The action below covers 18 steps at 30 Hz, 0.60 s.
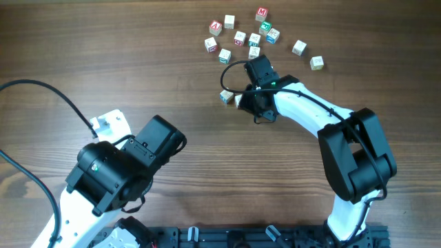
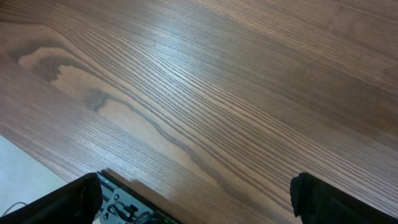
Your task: Form a circle
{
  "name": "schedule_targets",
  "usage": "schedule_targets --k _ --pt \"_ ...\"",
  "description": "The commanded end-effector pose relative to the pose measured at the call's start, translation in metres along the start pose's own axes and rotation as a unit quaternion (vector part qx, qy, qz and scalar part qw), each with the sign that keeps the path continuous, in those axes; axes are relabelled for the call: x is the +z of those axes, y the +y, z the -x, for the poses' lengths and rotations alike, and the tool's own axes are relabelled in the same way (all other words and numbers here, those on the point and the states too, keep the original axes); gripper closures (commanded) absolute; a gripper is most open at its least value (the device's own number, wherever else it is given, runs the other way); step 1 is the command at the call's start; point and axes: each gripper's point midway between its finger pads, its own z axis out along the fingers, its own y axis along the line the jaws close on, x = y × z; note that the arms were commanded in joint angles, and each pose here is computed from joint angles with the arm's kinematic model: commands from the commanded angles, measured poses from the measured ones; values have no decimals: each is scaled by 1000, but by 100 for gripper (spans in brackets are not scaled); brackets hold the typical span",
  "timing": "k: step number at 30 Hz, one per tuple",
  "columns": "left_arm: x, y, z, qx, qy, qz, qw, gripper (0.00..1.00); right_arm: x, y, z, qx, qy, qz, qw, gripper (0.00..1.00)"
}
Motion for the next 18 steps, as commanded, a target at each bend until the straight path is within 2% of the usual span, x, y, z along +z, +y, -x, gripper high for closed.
schedule_targets --k 1,18 --pt "0 1 0 -6 -3 1 1000 0 8 -5 -7 -11 13 -7 1000 95" --pt "0 1 0 -6 -3 1 1000 0 8 0 -19 -25 32 -1 999 95"
